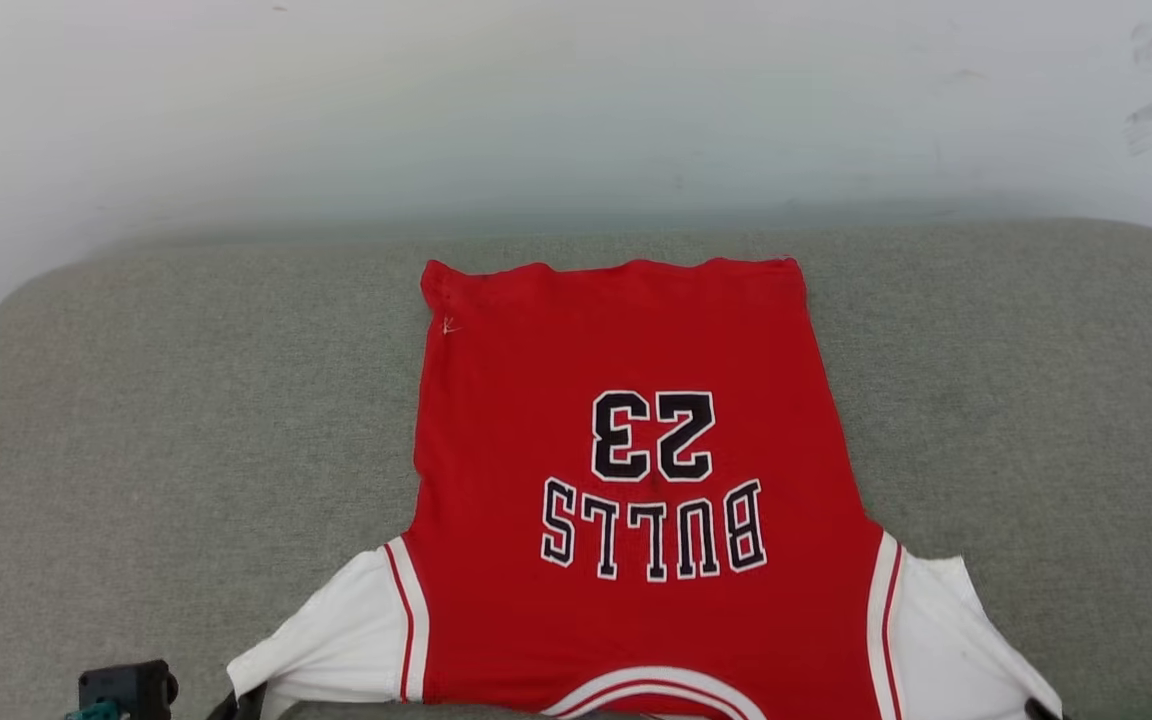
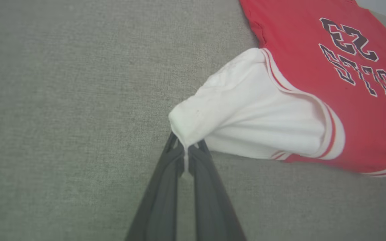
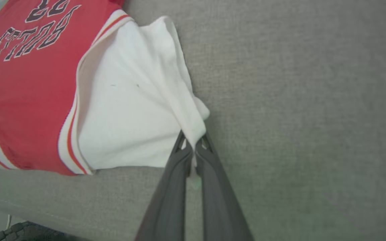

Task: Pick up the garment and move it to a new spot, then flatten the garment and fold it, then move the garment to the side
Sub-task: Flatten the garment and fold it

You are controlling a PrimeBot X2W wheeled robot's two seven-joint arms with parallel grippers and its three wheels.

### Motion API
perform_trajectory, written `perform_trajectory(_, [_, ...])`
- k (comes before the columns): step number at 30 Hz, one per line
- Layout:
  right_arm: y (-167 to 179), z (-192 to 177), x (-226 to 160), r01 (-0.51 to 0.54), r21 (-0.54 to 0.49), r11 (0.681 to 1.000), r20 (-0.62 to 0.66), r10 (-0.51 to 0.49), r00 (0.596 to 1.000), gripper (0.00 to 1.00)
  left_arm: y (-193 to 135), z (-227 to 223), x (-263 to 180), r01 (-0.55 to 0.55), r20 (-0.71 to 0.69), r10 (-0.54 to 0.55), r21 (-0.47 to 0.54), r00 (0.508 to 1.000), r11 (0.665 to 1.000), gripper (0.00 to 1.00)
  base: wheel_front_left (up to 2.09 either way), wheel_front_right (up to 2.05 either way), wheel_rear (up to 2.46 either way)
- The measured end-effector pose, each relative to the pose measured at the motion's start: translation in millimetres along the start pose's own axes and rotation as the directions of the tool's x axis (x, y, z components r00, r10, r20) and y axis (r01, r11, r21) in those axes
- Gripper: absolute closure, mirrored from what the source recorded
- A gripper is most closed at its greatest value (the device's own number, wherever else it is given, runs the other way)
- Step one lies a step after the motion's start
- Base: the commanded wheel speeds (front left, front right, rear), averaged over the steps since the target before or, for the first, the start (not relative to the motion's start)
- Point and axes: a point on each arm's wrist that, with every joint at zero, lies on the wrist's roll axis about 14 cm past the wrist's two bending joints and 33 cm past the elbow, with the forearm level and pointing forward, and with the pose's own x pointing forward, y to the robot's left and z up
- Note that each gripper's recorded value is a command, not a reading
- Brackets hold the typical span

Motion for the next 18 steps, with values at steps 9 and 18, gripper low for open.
perform_trajectory(9, [-3.1, -37.9, -23.1, 0.040, 0.043, 0.998, -0.085, -0.036, 0.996, 1.00, 6.7, -23.8, -12.0, -0.025, -0.056, 0.024, -0.017, 0.998, 1.000, 1.00, 0.00, 0.00, 0.00])
perform_trajectory(18, [-12.5, 36.7, -9.8, 0.072, 0.019, 0.997, 0.132, -0.074, 0.989, 0.00, -16.1, -6.7, -3.9, 0.036, 0.007, -0.036, 0.001, 0.999, 0.999, 1.00, 0.00, 0.00, 0.00])
